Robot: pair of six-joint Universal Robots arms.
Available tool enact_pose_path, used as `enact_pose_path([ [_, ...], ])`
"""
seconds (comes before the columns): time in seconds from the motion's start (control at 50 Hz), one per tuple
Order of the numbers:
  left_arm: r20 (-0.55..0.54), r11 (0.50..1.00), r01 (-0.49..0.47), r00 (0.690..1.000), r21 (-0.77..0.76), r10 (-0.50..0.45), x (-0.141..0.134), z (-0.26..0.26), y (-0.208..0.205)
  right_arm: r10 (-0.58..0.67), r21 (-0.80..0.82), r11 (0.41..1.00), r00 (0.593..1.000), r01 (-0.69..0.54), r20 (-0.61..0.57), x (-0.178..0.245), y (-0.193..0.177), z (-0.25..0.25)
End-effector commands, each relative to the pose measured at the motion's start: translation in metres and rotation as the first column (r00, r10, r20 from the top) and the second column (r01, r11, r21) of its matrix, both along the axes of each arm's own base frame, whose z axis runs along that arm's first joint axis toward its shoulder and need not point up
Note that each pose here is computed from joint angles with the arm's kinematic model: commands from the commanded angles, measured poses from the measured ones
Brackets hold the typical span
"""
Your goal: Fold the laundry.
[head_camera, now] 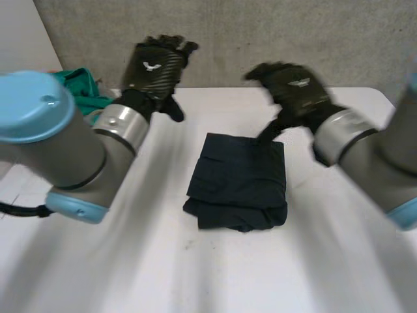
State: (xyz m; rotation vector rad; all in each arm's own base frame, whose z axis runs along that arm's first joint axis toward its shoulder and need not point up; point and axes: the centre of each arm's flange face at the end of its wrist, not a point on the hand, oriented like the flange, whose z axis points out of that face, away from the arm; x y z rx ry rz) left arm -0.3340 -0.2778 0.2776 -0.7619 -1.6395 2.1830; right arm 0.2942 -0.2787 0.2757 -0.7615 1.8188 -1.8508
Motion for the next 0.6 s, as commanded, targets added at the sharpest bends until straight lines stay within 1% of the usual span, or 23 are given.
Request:
enact_pose_path([
  [0.02,0.096,0.964,0.151,0.980,0.219,-0.175,-0.064,-0.065,0.019,-0.172,0.230,0.957,0.984,0.177,-0.044,-0.042,-0.033,-0.028],
  [0.08,0.126,0.955,0.134,0.977,0.265,-0.172,-0.068,-0.081,0.017,-0.166,0.251,0.951,0.983,0.181,-0.081,-0.039,-0.044,-0.043],
  [0.16,0.173,0.952,0.081,0.975,0.296,-0.137,-0.067,-0.096,0.012,-0.157,0.306,0.933,0.979,0.189,-0.127,-0.036,-0.053,-0.064],
  [0.22,0.245,0.955,0.062,0.960,0.289,-0.136,-0.067,-0.107,0.011,-0.150,0.343,0.919,0.978,0.192,-0.147,-0.034,-0.057,-0.076],
  [0.24,0.294,0.958,0.050,0.946,0.283,-0.136,-0.065,-0.113,0.012,-0.140,0.354,0.916,0.978,0.187,-0.154,-0.030,-0.056,-0.080],
  [0.3,0.381,0.960,0.030,0.914,0.278,-0.138,-0.062,-0.123,0.015,-0.125,0.357,0.917,0.978,0.178,-0.165,-0.021,-0.050,-0.085],
  [0.32,0.434,0.964,-0.001,0.893,0.267,-0.119,-0.059,-0.127,0.015,-0.125,0.355,0.917,0.977,0.180,-0.172,-0.017,-0.048,-0.086],
  [0.38,0.494,0.966,-0.054,0.866,0.254,-0.082,-0.053,-0.130,0.015,-0.126,0.355,0.916,0.975,0.186,-0.185,-0.013,-0.046,-0.090],
  [0.4,0.522,0.964,-0.075,0.850,0.254,-0.072,-0.050,-0.132,0.018,-0.113,0.357,0.917,0.975,0.177,-0.192,-0.008,-0.043,-0.092],
  [0.48,0.552,0.957,-0.082,0.829,0.278,-0.090,-0.047,-0.138,0.027,-0.074,0.353,0.924,0.975,0.145,-0.207,0.005,-0.036,-0.098],
  [0.6,0.562,0.956,-0.087,0.823,0.280,-0.090,-0.045,-0.141,0.027,-0.028,0.369,0.921,0.967,0.124,-0.254,0.016,-0.031,-0.116],
])
